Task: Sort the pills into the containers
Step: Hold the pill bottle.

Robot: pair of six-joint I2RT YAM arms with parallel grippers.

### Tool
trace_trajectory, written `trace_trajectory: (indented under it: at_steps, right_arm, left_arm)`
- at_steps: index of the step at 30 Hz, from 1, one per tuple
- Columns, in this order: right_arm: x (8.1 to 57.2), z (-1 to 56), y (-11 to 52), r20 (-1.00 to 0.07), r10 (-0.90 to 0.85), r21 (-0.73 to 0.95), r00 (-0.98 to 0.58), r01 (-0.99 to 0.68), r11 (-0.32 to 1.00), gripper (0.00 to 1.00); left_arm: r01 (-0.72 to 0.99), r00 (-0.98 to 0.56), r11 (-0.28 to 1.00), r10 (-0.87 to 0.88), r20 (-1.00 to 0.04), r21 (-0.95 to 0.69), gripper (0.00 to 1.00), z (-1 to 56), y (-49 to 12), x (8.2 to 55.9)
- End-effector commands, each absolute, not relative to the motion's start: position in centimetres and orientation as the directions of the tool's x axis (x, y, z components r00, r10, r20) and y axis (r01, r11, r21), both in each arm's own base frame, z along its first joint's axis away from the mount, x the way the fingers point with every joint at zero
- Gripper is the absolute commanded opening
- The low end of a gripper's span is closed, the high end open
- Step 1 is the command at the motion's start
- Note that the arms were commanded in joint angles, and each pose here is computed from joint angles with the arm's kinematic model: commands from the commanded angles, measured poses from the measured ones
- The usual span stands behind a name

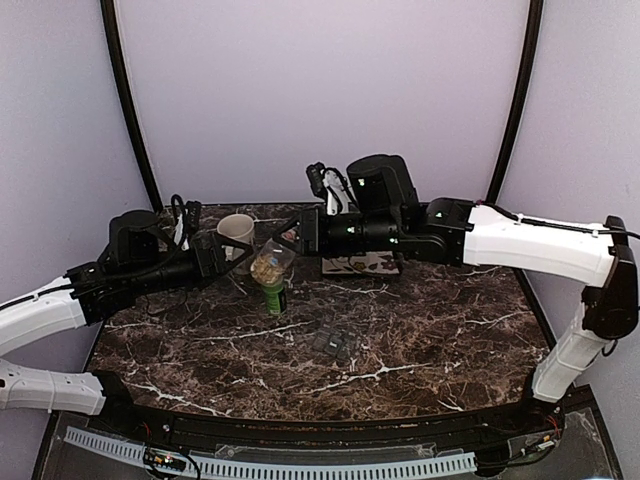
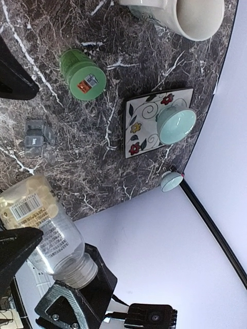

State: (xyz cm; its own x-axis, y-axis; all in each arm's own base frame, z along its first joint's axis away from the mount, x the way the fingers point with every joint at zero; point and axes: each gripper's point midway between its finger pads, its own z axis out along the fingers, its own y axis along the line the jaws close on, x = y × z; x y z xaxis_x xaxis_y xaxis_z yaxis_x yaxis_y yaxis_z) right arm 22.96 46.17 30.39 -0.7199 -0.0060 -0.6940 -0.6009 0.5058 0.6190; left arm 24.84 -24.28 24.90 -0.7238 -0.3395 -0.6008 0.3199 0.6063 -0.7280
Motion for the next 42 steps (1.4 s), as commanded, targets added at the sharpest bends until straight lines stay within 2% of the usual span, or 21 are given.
trace_trajectory:
  at_steps: [1, 9, 17, 35, 42]
  right_arm:
    - [22.6, 35.1, 45.0, -0.707, 0.122, 0.675, -0.697, -0.613, 0.409, 0.0]
    - [22.4, 35.5, 42.4, -0.645, 0.191, 0.753, -0.74, -0.573, 0.322, 0.0]
    - [21.7, 34.6, 41.7, -0.614, 0.206, 0.782, -0.762, -0.551, 0.293, 0.0]
    - [20.5, 33.8, 41.1, -0.5, 0.253, 0.865, -0.828, -0.462, 0.197, 0.0]
    - [19.9, 34.4, 41.4, -0.464, 0.272, 0.886, -0.843, -0.441, 0.144, 0.0]
  left_arm:
    - [0.35, -0.718, 0.493, -0.405, -0.567, -0.796, 0.86, 26.3, -24.8, 24.4]
    - [0.352, -0.732, 0.355, -0.473, -0.491, -0.866, 0.82, 26.4, -24.8, 23.2]
    - [0.425, -0.728, 0.314, -0.438, -0.527, -0.849, 0.93, 28.4, -26.9, 22.5]
    - [0.532, -0.757, 0.165, -0.347, -0.554, -0.83, 0.88, 30.7, -30.9, 19.4]
    - [0.536, -0.773, 0.161, -0.301, -0.558, -0.829, 0.87, 30.2, -32.0, 18.2]
